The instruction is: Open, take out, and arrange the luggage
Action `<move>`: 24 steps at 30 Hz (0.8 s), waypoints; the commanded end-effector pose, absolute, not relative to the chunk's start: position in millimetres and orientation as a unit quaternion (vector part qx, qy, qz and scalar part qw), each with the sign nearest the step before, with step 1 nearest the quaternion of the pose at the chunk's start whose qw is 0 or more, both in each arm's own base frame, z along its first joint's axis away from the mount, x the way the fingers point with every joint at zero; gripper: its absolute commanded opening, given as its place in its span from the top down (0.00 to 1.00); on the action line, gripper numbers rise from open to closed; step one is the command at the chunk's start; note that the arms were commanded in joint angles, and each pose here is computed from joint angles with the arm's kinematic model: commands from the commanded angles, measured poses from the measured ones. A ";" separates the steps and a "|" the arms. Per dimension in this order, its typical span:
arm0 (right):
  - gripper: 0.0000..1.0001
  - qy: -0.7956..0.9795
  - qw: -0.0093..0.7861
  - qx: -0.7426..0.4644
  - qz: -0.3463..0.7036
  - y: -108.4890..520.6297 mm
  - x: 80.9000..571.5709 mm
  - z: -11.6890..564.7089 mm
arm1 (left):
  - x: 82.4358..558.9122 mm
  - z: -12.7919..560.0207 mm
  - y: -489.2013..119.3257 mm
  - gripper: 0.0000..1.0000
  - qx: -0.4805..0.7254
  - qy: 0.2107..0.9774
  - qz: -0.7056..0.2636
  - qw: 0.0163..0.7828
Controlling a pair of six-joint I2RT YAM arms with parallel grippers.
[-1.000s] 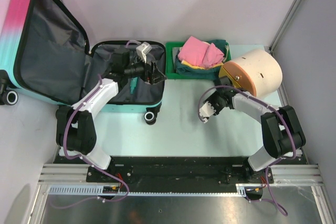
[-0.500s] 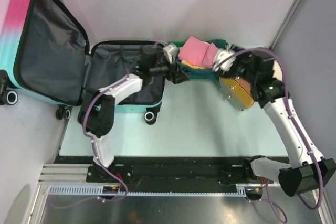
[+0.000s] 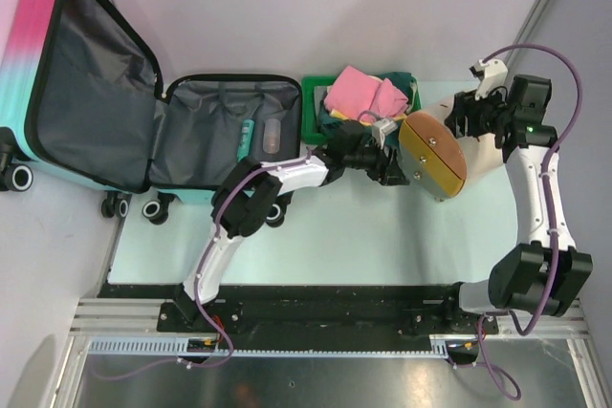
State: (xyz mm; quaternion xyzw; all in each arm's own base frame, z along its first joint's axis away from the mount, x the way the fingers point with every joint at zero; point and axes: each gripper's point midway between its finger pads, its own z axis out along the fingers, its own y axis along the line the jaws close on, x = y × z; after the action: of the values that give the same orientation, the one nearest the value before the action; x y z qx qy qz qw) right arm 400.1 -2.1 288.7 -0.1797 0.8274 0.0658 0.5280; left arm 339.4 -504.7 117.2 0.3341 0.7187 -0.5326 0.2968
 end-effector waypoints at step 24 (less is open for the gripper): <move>0.42 0.880 0.436 -0.072 0.172 -4.0 395.9 239.3 | 363.7 107.2 -576.9 0.41 0.231 0.730 -0.580 0.277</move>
State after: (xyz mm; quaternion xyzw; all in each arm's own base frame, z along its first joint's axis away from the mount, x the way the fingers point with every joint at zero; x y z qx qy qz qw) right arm 415.5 -7.4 276.7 -0.1164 0.8389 0.1419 0.5124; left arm 358.9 -562.1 78.1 0.2306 0.7544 -0.5610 0.2510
